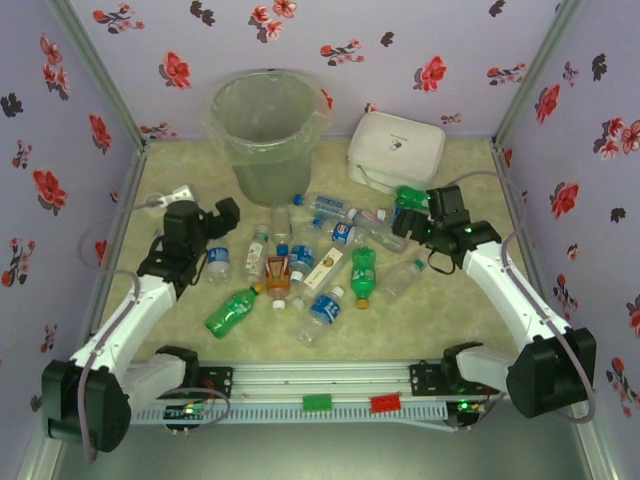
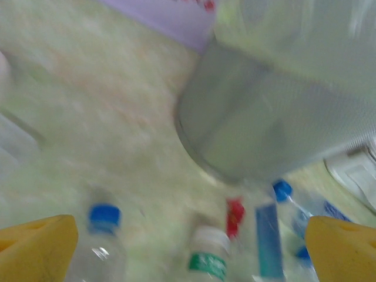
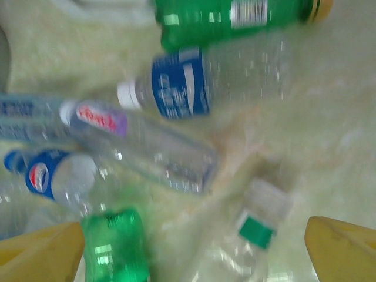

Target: Put the plastic bottles in the bin

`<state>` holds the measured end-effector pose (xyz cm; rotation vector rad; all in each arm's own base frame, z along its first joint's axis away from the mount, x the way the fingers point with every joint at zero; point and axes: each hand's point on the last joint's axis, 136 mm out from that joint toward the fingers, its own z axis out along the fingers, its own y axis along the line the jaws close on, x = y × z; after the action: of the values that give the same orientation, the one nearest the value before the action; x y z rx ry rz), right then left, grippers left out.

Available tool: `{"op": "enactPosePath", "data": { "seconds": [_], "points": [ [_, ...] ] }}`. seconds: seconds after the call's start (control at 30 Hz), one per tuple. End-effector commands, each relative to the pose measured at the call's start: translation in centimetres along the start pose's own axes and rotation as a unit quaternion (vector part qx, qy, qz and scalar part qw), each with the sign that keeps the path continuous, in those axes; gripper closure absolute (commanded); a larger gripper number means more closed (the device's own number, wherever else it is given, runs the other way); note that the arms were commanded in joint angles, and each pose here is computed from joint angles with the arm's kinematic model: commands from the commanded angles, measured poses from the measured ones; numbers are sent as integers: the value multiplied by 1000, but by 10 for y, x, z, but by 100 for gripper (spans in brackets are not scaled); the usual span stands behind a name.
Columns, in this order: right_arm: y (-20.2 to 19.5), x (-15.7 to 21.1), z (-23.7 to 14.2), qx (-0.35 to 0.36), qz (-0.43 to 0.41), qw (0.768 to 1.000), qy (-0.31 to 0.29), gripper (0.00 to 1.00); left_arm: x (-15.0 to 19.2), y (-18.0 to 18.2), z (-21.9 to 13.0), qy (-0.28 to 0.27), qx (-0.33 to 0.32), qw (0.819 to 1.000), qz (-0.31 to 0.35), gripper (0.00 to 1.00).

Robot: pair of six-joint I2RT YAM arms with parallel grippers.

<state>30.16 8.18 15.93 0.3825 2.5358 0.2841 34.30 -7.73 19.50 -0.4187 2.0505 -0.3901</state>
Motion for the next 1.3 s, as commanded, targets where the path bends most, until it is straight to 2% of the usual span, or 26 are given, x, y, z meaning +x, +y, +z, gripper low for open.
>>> {"op": "enactPosePath", "data": {
  "seconds": [0.0, 0.2, 0.3, 0.5, 0.7, 0.87, 1.17, 1.27],
  "points": [
    [-21, 41, -9, 66, 30, 993, 96, 4, 28, -13, 9, 57, 4, 997, -61, 0],
    [-43, 73, 4, 91, 84, 986, 107, 7, 35, -59, 31, 103, 16, 994, -22, 1],
    [-34, 82, 25, 54, 127, 985, 107, 8, 54, -101, 38, 149, 88, 984, 40, 0],
    [-21, 90, 65, 3, 208, 973, 97, 11, 79, -148, 37, 182, 145, 967, 106, 1],
    [-23, 95, 87, 10, 207, 972, 110, 12, 93, -160, 35, 192, 157, 962, 117, 1],
    [-32, 98, 97, 26, 212, 971, 106, 17, 91, -163, 34, 189, 159, 962, 116, 0],
    [-30, 86, 94, 8, 209, 974, 84, 48, 87, -167, 31, 176, 171, 962, 116, 0],
    [-21, 73, 81, -12, 194, 978, 72, 51, 87, -172, 27, 177, 184, 960, 111, 0]
  ]
}}
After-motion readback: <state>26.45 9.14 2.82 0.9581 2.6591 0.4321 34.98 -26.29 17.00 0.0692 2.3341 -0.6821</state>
